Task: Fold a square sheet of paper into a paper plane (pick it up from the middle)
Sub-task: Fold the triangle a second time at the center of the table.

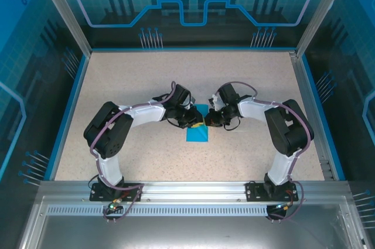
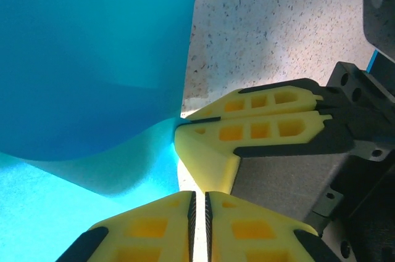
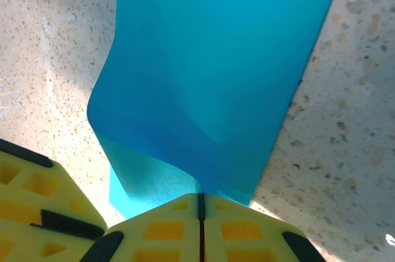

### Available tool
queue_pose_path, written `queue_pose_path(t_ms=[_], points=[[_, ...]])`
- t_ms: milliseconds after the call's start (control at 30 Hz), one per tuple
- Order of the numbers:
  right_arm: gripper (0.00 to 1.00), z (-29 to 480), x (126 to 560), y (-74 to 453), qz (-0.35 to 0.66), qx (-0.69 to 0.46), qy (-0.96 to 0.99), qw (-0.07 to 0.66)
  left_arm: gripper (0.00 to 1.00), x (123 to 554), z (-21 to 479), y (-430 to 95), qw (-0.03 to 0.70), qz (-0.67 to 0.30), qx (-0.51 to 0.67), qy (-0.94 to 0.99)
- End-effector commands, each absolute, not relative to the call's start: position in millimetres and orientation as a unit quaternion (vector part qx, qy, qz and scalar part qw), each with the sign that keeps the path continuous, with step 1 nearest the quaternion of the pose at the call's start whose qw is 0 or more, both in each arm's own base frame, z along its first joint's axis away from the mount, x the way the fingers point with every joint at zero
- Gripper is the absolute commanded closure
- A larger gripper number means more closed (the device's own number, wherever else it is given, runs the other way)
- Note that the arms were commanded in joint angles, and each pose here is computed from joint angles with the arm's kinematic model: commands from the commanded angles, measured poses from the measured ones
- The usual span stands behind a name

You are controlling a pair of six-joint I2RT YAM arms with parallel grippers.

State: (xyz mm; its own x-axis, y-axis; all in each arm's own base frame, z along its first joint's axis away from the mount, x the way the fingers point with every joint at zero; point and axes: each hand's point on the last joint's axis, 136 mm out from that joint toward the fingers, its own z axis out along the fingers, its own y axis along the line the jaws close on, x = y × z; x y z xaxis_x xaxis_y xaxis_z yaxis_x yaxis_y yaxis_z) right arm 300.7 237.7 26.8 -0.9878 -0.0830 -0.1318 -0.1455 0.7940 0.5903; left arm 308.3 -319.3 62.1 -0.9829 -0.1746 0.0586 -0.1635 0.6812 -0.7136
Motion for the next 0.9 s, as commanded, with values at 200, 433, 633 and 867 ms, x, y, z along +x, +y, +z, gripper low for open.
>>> queue_pose_path(t_ms=[200,433,633,867], points=[[0.92,19.2,301.7,236.7,0.296,-0.068,0.952,0.043,0.86,317.4,54.0,-323.2,0.005,-0.384,-0.08,0.92],[0.92,16.9,303.6,235.5,0.29,-0.067,0.954,0.043,0.87,315.7,45.1,-320.9,-0.002,-0.373,-0.08,0.925],[0.93,15.8,305.3,235.5,0.287,-0.066,0.955,0.042,0.87,316.8,41.2,-320.8,-0.005,-0.368,-0.081,0.926],[0.93,13.8,304.4,233.2,0.28,-0.063,0.957,0.039,0.87,316.9,34.1,-319.4,-0.01,-0.36,-0.082,0.929]])
